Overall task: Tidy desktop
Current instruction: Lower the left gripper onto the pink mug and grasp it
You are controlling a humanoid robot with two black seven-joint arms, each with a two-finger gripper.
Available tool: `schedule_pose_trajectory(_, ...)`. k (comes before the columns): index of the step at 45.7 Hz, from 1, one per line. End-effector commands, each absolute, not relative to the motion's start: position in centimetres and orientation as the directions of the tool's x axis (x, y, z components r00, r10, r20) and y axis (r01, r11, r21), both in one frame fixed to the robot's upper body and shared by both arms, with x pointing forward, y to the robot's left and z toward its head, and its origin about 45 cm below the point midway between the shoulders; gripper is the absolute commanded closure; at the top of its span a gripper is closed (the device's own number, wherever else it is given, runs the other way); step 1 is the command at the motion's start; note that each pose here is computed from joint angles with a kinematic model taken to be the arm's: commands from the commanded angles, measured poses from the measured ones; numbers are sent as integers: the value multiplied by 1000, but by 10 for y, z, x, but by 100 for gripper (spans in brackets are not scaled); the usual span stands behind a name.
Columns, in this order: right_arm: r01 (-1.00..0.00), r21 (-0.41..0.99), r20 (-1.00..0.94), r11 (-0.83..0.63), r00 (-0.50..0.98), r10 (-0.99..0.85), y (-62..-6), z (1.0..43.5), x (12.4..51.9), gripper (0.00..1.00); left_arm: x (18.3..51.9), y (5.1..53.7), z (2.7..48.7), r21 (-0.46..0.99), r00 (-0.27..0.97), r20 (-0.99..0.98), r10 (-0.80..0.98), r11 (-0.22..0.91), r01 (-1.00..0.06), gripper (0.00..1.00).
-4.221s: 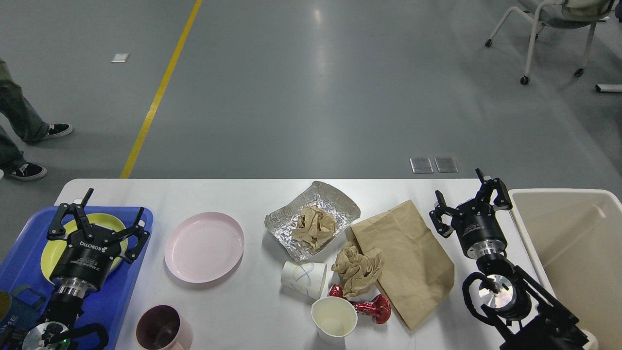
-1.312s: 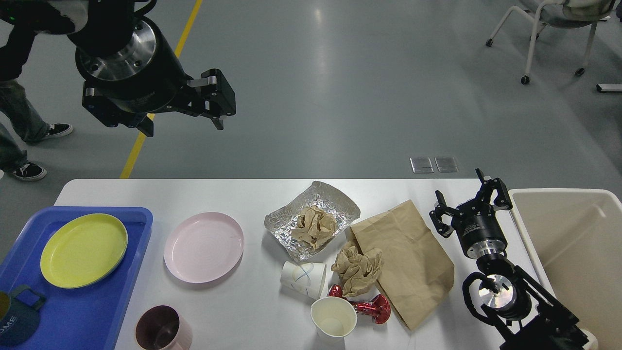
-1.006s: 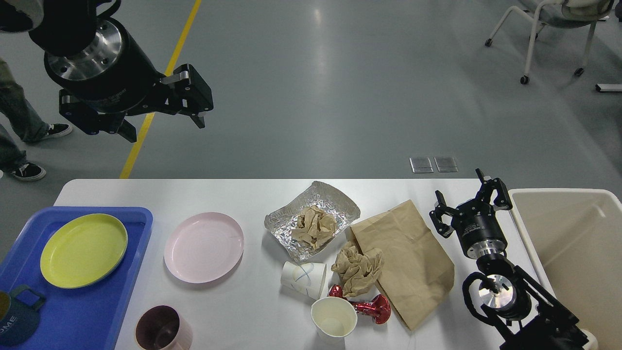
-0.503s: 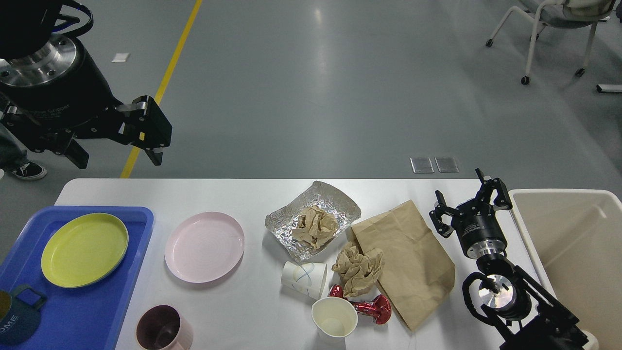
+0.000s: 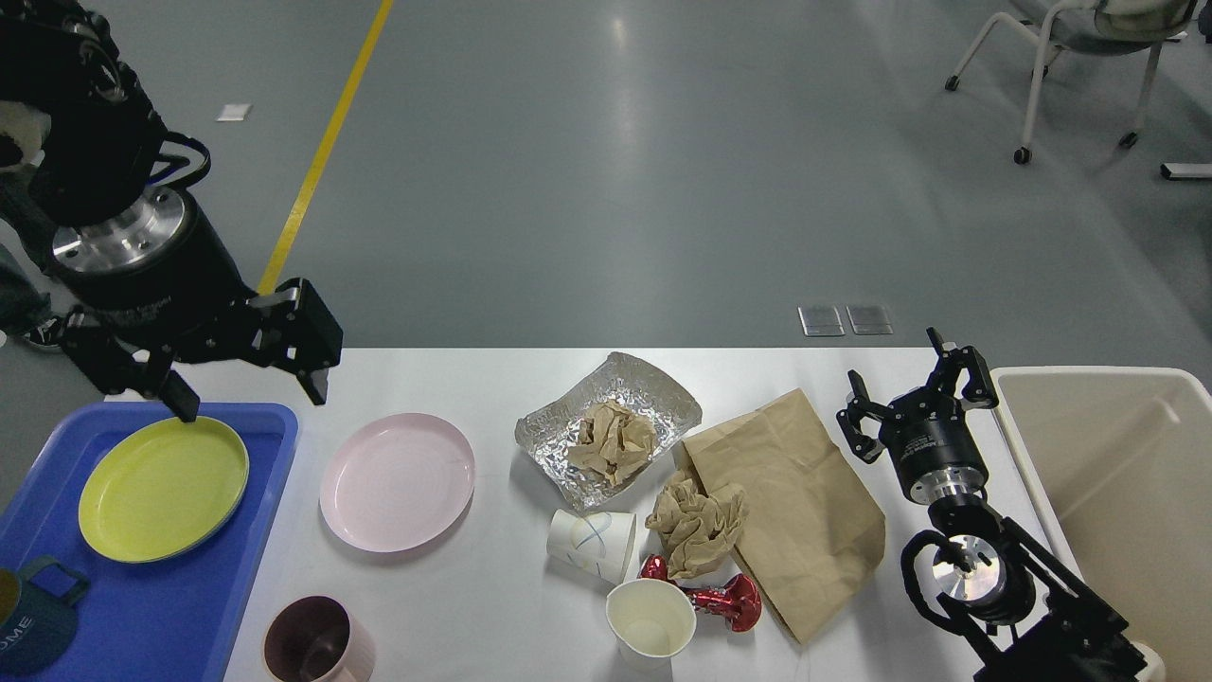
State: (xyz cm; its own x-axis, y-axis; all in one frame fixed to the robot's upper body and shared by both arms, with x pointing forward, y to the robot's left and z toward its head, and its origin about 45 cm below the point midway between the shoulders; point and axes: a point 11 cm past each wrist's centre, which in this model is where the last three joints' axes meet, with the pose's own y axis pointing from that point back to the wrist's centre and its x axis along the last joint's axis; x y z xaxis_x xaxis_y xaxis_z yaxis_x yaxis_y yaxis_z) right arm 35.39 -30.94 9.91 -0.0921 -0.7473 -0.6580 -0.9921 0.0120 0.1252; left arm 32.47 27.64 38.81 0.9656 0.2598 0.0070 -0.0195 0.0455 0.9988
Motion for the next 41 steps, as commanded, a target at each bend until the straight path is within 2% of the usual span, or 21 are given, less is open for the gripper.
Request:
schedule_pose_trajectory(1, -992, 125, -658, 12, -92, -747, -309, 99, 354, 0, 318, 290, 345, 998, 972, -64, 227, 28, 59, 4)
schedule_pose_trajectory(18, -992, 125, -658, 12, -92, -747, -309, 99, 354, 0, 288, 321, 217, 993, 994, -88, 61, -68, 92, 4)
schedule_pose_trajectory(26, -992, 125, -658, 12, -92, -747, -309, 99, 354, 0, 277, 327, 196, 990, 993, -114, -23, -91, 112, 6)
schedule_pose_trajectory(41, -992, 125, -658, 12, -92, -747, -309, 99, 354, 0, 262, 323, 158, 994, 992, -84, -98, -72, 77, 6)
